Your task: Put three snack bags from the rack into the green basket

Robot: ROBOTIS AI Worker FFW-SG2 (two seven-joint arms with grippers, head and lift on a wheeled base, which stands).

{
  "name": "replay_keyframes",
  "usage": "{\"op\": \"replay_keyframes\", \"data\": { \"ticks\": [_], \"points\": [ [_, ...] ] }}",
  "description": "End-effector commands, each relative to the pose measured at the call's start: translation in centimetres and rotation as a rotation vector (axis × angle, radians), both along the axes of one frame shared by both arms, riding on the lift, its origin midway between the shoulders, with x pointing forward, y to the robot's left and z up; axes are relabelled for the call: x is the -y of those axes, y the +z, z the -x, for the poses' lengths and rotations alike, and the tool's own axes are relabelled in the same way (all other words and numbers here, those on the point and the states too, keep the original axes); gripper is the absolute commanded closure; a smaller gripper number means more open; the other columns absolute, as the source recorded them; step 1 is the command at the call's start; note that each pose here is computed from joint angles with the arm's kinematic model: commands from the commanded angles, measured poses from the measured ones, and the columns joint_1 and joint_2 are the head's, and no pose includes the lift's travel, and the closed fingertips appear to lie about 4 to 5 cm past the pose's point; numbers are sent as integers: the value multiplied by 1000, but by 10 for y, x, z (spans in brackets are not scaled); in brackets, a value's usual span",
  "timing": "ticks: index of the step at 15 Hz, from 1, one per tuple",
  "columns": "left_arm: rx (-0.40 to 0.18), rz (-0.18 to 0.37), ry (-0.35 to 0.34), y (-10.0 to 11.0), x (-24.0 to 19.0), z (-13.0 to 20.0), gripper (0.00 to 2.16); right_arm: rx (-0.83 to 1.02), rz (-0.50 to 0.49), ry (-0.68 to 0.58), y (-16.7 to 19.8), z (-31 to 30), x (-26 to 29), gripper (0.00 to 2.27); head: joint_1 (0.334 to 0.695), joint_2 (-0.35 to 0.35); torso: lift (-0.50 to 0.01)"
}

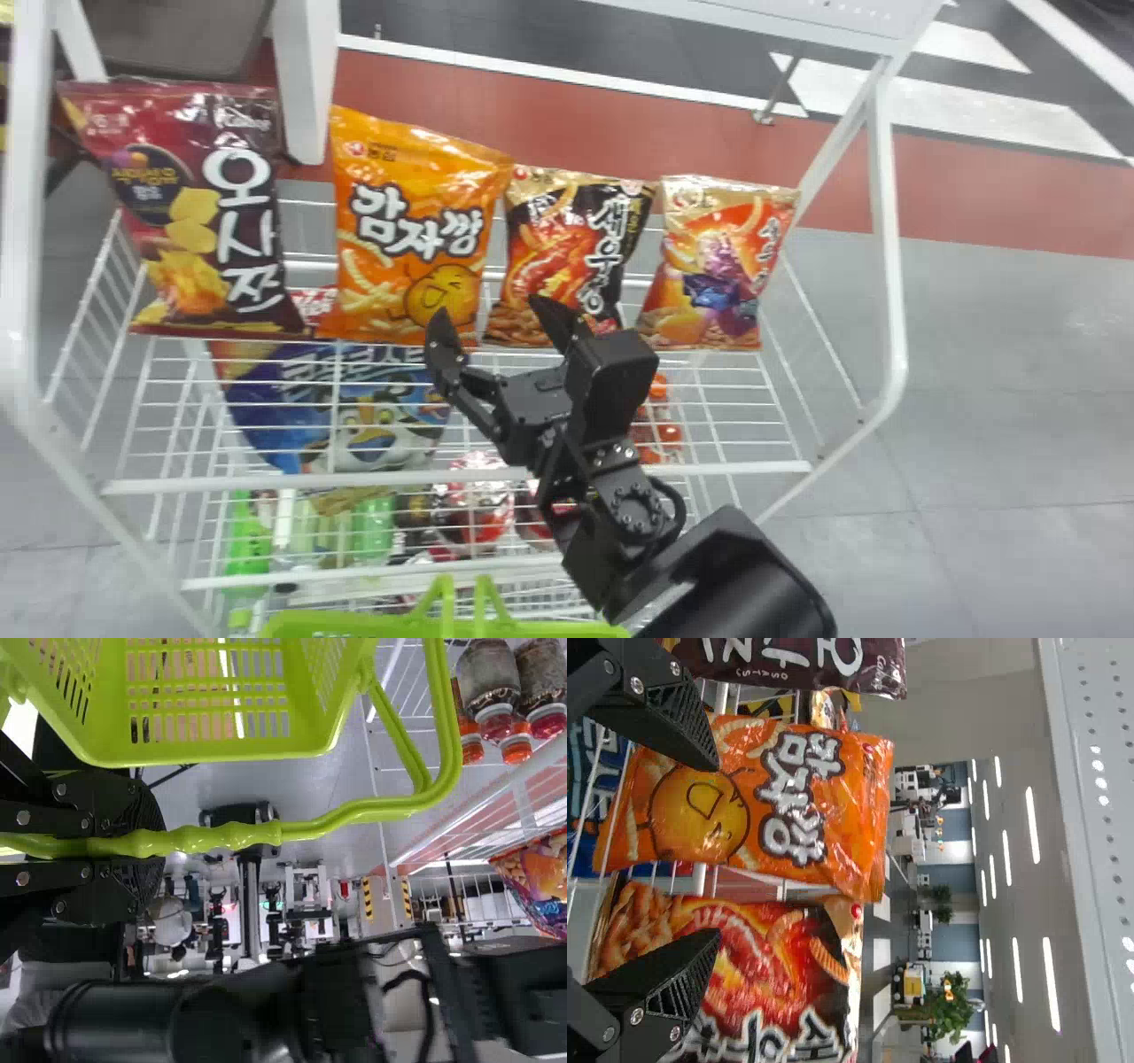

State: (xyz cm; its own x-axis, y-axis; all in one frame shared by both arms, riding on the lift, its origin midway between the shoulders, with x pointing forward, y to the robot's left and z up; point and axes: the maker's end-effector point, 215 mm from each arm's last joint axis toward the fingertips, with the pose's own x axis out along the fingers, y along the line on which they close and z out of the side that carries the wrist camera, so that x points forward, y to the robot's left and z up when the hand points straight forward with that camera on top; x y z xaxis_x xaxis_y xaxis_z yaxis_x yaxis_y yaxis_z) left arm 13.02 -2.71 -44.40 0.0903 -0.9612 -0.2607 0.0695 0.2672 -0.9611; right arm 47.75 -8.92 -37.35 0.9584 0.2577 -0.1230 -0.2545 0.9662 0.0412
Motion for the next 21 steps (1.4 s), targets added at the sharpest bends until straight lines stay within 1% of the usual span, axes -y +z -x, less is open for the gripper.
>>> {"op": "replay_keyframes", "data": {
  "ticks": [1,2,3,5,8,9,10,11,12,13,14,15,18,21],
  "points": [
    [-1,-7,1,-2,0,0,1865,-7,7,21,-4,-21,-17,171,695,-239,0],
    [-2,-17,-4,-4,1,1,1865,-4,14,35,-3,-27,-24,171,695,-209,0],
    [-1,-20,-6,-6,1,1,1865,-10,23,40,-5,-35,-29,171,695,-195,0],
    [-6,-22,-6,-8,1,0,1865,-29,28,54,-9,-50,-39,171,695,-172,0],
    [-6,-25,-6,-11,0,-3,1865,-76,62,77,-22,-62,-52,174,695,-142,0],
    [-8,-25,-6,-11,0,-3,1865,-90,73,82,-25,-66,-55,225,695,-125,0],
    [-9,-25,-6,-12,0,-3,1865,-103,83,88,-29,-70,-56,343,695,-117,0],
    [-3,-25,-5,-12,0,-5,1865,-130,99,102,-37,-70,-60,532,695,-112,0],
    [-4,-26,-3,-13,0,-7,1865,-140,99,124,-38,-69,-64,1035,695,-106,0],
    [-4,-26,-3,-13,0,-8,1865,-148,102,129,-38,-67,-65,1477,695,-101,0],
    [-2,-29,-4,-14,0,-9,1865,-146,99,135,-33,-63,-68,1723,695,-90,0],
    [-2,-29,-3,-14,0,-10,1865,-141,104,139,-29,-61,-68,1835,695,-86,0],
    [1,-33,-2,-14,-2,-13,1865,-128,98,147,-17,-50,-66,2007,695,-82,0],
    [4,-31,0,-14,-3,-15,1865,-116,91,143,-10,-39,-58,2010,695,-85,0]
  ]
}}
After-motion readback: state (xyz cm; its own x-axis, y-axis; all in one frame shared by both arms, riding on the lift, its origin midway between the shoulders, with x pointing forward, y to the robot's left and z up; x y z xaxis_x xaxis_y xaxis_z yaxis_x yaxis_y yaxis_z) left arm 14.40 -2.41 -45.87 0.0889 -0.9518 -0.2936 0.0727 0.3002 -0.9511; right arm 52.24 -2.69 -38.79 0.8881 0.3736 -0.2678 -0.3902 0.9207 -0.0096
